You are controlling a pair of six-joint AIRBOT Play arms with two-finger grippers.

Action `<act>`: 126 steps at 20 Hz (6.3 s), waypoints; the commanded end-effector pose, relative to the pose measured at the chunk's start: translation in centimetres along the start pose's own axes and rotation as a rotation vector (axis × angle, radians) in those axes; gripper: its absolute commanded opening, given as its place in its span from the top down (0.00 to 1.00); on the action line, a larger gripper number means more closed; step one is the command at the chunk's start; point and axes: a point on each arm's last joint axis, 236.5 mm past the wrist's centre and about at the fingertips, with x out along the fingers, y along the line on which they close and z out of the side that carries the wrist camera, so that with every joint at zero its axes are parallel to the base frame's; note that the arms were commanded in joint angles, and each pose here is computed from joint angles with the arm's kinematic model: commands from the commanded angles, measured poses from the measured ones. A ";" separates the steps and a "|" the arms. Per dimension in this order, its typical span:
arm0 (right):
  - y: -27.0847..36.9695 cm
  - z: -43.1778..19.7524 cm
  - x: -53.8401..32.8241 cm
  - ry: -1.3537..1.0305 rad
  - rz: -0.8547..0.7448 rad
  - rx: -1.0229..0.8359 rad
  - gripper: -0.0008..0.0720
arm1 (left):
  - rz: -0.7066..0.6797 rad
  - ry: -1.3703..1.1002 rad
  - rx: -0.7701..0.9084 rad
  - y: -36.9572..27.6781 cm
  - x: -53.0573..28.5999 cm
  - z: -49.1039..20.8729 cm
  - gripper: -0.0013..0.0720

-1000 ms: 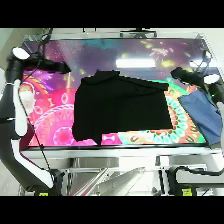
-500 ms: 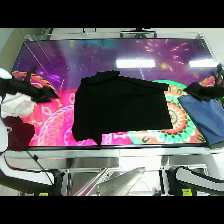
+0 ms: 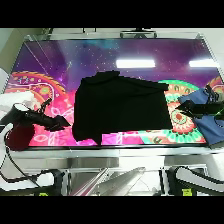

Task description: Fold the shirts.

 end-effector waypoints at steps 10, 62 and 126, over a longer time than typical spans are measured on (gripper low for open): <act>0.8 -0.1 0.1 -0.003 0.041 -0.019 0.59 | -0.108 0.091 0.050 -1.0 6.5 -0.9 0.75; 37.6 -5.2 -41.8 -1.207 0.469 -0.891 0.97 | -0.152 -1.311 1.277 -42.7 -43.0 -13.9 0.94; 4.4 7.8 0.5 0.022 0.483 0.014 0.40 | -0.228 -0.114 -0.063 -1.9 -11.5 12.0 0.40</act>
